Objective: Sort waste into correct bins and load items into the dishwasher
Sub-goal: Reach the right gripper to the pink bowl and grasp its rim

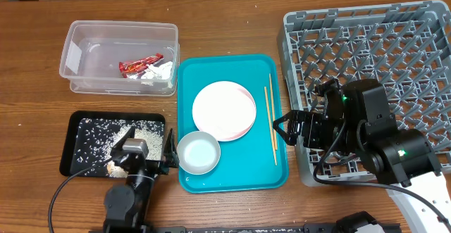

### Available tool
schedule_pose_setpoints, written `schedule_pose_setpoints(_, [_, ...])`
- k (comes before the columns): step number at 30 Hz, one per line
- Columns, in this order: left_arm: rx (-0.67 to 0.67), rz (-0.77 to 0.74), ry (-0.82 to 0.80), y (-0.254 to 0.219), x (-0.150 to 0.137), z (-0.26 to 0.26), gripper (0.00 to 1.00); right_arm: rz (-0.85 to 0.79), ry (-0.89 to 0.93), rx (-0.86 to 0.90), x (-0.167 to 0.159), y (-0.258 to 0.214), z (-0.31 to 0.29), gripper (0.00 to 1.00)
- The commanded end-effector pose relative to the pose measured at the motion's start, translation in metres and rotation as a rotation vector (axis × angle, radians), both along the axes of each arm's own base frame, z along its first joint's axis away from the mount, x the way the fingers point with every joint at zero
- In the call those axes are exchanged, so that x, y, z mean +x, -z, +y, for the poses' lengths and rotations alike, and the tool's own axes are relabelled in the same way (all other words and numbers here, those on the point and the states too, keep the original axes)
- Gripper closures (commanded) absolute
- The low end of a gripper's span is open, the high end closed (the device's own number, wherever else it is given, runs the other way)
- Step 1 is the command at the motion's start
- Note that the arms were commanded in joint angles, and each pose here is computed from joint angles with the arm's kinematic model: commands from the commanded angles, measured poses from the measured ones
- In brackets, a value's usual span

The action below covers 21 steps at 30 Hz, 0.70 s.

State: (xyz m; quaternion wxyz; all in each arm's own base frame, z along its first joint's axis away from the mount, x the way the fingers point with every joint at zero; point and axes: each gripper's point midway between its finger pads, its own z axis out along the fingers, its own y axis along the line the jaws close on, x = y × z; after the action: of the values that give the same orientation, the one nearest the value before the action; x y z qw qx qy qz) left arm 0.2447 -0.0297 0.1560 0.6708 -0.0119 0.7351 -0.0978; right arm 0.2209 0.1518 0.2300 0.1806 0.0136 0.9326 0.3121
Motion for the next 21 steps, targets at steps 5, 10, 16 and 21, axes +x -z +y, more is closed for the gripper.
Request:
schedule_pose_setpoints(5, [-0.029, -0.001, -0.001, 0.0, -0.0004, -0.0004, 0.0, -0.023, -0.003, 0.004, 0.0014, -0.006, 0.001, 0.0])
schedule_pose_setpoints(10, [-0.029, -0.001, -0.001, 0.0, -0.0004, -0.0004, 0.0, -0.022, -0.003, 0.004, 0.0014, -0.006, 0.001, 0.0])
schedule_pose_setpoints(16, [-0.029, -0.001, -0.001, 0.0001, -0.0004, -0.0004, 0.0, -0.022, -0.003, 0.004, 0.0014, -0.006, 0.001, 0.0])
schedule_pose_setpoints(21, [-0.029, -0.001, -0.001, 0.0, -0.0004, -0.0004, 0.0, -0.014, -0.013, 0.023, -0.0006, -0.0075, 0.004, 0.0])
